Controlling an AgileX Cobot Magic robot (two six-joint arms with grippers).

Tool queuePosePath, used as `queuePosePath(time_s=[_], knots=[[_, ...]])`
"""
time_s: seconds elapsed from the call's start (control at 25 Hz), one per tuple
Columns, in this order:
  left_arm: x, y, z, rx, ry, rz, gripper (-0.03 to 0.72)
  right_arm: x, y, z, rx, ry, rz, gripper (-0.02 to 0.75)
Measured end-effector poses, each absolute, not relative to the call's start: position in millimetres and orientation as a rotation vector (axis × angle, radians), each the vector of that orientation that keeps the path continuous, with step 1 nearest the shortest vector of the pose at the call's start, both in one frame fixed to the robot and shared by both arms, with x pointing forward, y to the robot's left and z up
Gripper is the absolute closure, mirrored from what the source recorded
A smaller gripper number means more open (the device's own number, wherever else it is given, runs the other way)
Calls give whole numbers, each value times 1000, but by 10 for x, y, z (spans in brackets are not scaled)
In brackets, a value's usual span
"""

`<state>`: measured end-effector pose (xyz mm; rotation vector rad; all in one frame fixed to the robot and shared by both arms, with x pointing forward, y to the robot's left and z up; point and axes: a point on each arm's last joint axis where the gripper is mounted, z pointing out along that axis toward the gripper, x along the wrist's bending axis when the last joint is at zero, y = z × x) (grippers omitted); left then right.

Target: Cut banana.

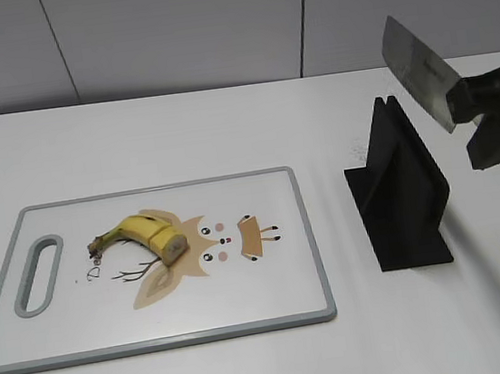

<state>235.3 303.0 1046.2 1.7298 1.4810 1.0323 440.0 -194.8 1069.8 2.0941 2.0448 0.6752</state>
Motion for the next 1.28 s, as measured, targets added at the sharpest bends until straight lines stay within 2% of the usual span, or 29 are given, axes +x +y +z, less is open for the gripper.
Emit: queuePosePath(time_s=[1.28], knots=[[2353,3030,10463,1728,1482,1031,128,4795,-1812,10153,2088,2075,445,570]])
